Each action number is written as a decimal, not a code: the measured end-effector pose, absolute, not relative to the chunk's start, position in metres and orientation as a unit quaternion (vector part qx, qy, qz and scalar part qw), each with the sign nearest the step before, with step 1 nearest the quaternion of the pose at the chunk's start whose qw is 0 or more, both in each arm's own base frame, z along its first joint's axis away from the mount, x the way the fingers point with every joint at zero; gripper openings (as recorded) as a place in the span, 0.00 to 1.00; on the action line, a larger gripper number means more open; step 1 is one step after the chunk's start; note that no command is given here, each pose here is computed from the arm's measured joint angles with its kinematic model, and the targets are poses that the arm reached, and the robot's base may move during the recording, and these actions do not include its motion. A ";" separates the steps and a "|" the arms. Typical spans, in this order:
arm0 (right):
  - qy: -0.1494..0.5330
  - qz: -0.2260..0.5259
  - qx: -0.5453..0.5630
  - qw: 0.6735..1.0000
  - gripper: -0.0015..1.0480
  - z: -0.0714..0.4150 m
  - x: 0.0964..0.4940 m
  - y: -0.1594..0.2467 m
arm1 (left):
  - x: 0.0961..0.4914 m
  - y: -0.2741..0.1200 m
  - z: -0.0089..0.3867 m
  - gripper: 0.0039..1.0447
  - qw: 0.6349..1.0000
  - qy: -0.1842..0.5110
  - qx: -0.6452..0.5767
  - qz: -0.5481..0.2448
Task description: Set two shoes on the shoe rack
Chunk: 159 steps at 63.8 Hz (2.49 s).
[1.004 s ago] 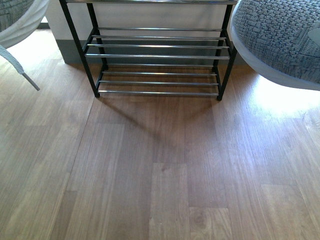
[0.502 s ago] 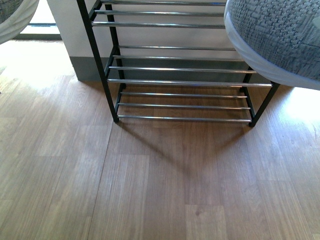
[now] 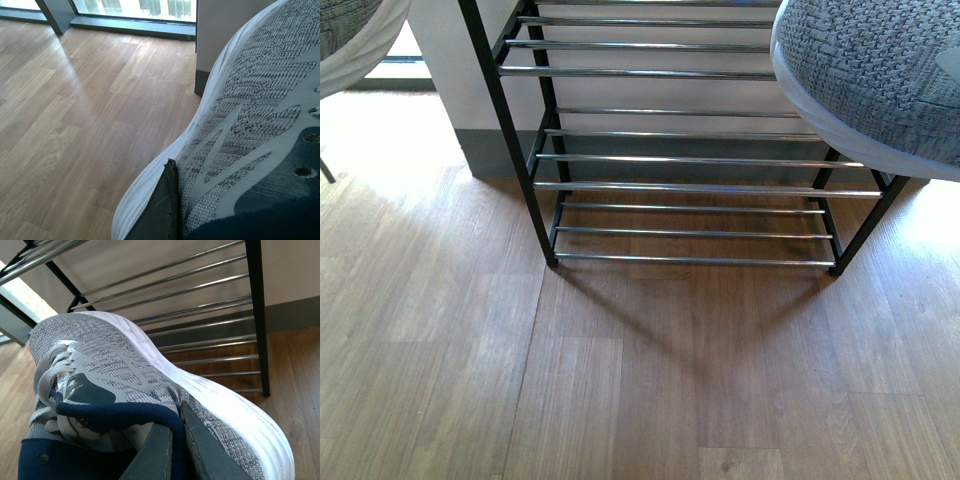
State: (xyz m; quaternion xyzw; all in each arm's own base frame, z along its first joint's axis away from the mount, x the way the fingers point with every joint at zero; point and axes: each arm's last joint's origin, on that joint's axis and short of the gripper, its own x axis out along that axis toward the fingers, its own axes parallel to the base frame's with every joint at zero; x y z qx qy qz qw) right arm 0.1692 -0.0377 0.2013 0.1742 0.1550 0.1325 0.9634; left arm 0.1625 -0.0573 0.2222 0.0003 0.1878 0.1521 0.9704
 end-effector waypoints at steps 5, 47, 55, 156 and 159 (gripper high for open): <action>0.155 0.132 0.174 0.963 0.02 0.201 0.169 -0.038 | 0.163 -0.057 0.222 0.01 0.970 0.188 0.000 0.151; 0.155 0.132 0.174 0.963 0.02 0.201 0.169 -0.038 | 0.162 -0.057 0.222 0.01 0.971 0.188 0.000 0.151; 0.155 0.131 0.174 0.963 0.02 0.201 0.169 -0.038 | 0.162 -0.057 0.222 0.01 0.971 0.188 0.000 0.151; 0.218 0.030 0.170 0.961 0.02 0.220 0.300 0.018 | 0.162 -0.057 0.223 0.01 0.971 0.187 0.000 0.152; 0.236 -0.001 0.187 0.953 0.02 0.214 0.316 0.026 | 0.162 -0.057 0.223 0.01 0.971 0.187 0.000 0.152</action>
